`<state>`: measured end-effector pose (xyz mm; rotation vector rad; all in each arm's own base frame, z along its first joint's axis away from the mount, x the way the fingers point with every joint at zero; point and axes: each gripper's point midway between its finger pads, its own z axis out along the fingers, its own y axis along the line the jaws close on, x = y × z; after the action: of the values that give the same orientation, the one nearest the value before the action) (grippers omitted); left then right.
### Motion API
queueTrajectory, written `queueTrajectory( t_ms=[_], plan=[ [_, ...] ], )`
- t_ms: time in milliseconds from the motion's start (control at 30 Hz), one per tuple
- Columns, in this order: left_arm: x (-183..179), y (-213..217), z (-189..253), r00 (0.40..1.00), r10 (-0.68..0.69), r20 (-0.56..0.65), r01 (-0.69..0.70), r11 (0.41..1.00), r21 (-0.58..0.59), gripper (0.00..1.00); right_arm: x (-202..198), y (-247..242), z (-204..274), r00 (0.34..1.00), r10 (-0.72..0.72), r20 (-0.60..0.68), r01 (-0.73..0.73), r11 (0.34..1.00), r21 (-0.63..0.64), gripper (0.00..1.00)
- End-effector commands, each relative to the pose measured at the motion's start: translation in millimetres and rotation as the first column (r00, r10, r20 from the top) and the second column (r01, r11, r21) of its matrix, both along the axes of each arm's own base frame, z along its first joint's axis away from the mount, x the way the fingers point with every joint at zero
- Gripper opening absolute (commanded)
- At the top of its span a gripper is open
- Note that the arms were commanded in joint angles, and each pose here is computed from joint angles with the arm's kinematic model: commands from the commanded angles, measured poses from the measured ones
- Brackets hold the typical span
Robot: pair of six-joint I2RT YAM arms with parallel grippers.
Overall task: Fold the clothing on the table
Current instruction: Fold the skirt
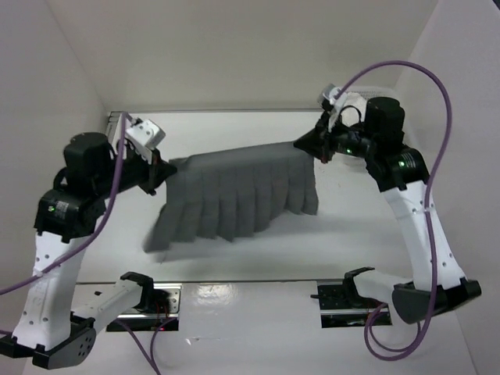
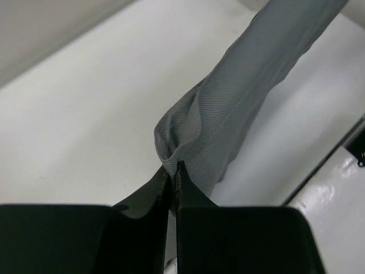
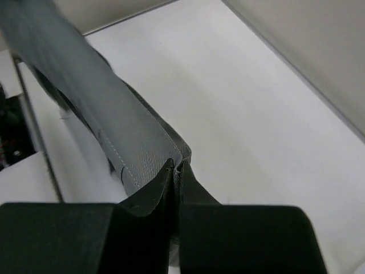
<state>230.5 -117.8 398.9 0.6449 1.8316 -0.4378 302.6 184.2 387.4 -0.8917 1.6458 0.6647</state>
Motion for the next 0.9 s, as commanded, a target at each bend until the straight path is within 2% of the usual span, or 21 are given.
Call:
queueTrajectory(
  t_ms=[0,67,200,433,500,533,667,800,867],
  plan=[
    [12,35,-58,0.985,0.170,-0.040,-0.166,0.982,0.095,0.06,-15,-46,-23,0.994,-0.103,-0.018,0.101,0.991,-0.089,0.00],
    [6,39,-74,0.982,0.180,-0.063,-0.173,0.980,0.103,0.06,-32,-48,-22,0.997,-0.068,-0.025,0.066,0.995,-0.071,0.00],
    [-4,37,-75,0.988,0.143,-0.062,-0.137,0.986,0.095,0.06,-53,-53,-22,0.998,-0.038,-0.048,0.036,0.999,-0.038,0.00],
    [10,33,-67,0.990,0.122,-0.065,-0.116,0.989,0.089,0.06,-46,-59,-34,0.994,-0.049,-0.102,0.047,0.999,-0.021,0.00],
    [22,33,-67,0.989,0.131,-0.066,-0.124,0.988,0.094,0.04,-40,-61,-24,0.995,-0.062,-0.074,0.062,0.998,-0.014,0.00],
    [26,35,-61,0.988,0.144,-0.048,-0.139,0.986,0.096,0.03,-35,-63,-25,0.992,-0.085,-0.089,0.084,0.996,-0.011,0.00],
    [41,40,-34,0.980,0.199,0.010,-0.199,0.977,0.075,0.02,-22,-66,6,0.990,-0.139,-0.011,0.139,0.990,0.026,0.00],
    [41,54,11,0.954,0.271,0.130,-0.280,0.958,0.057,0.01,-4,-80,36,0.963,-0.263,0.051,0.261,0.964,0.045,0.00],
    [32,58,28,0.945,0.279,0.168,-0.291,0.955,0.052,0.01,-3,-82,53,0.956,-0.280,0.084,0.275,0.960,0.058,0.00]
  ],
)
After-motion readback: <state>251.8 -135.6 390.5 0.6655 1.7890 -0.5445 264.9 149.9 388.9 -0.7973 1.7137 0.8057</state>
